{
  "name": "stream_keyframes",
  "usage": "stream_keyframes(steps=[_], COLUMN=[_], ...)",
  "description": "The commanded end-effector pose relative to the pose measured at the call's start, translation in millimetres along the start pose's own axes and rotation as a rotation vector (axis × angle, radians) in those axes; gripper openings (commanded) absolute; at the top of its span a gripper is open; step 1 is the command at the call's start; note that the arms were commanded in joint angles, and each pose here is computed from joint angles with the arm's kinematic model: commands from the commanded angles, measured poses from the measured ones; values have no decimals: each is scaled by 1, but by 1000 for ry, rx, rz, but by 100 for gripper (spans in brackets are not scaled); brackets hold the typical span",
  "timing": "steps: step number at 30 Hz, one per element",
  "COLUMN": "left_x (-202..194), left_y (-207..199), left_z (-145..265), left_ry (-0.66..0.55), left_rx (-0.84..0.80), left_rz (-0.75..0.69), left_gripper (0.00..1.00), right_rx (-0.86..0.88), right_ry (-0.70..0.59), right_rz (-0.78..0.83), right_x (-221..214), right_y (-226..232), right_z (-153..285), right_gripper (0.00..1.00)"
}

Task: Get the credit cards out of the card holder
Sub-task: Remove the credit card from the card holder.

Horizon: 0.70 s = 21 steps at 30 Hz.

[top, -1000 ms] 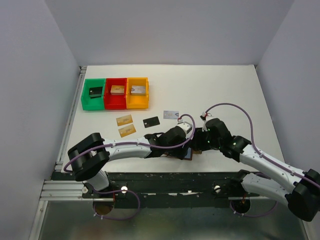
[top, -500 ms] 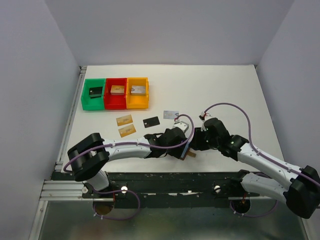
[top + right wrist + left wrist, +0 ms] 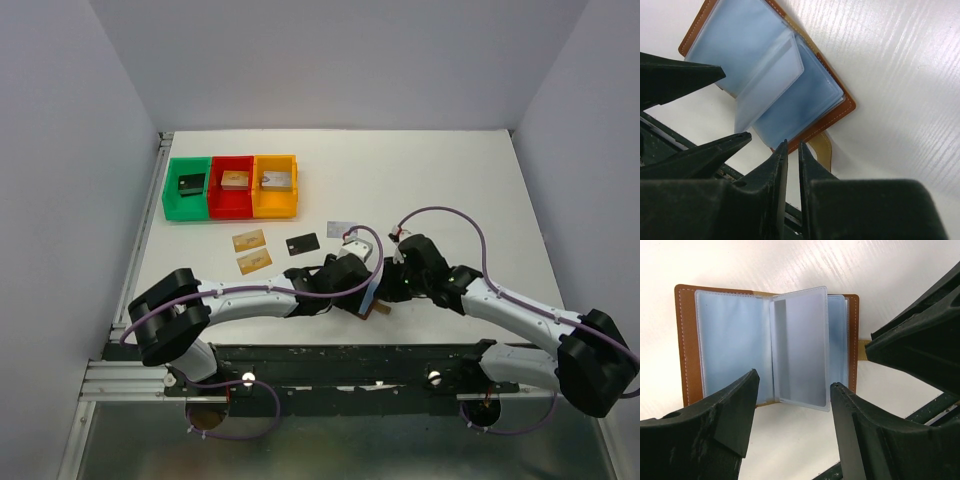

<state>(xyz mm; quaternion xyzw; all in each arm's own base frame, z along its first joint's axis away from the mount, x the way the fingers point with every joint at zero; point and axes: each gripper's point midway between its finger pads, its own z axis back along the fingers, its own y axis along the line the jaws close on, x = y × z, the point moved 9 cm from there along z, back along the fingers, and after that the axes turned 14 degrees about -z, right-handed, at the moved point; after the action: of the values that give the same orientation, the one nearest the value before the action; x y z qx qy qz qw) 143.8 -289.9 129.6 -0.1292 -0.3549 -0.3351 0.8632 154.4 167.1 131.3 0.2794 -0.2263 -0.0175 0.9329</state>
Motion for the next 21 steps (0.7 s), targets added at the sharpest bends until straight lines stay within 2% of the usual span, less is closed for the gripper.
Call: stream_keyframes(steps=[1,13,21], left_x=[1,-6,-18], left_y=[6,23,45], left_z=[7,15,15], left_ry=[-22,-38,0], left_rx=[66,167,238], left_rz=[18,97,195], left_gripper=[72,72,72], right_rx=[42,35,48], right_ry=[0,9,-2], right_rz=[-4,1,0], right_x=[4,1,2], right_y=[6,3,4], right_z=[-4,-5,-1], right_gripper=[21,18,18])
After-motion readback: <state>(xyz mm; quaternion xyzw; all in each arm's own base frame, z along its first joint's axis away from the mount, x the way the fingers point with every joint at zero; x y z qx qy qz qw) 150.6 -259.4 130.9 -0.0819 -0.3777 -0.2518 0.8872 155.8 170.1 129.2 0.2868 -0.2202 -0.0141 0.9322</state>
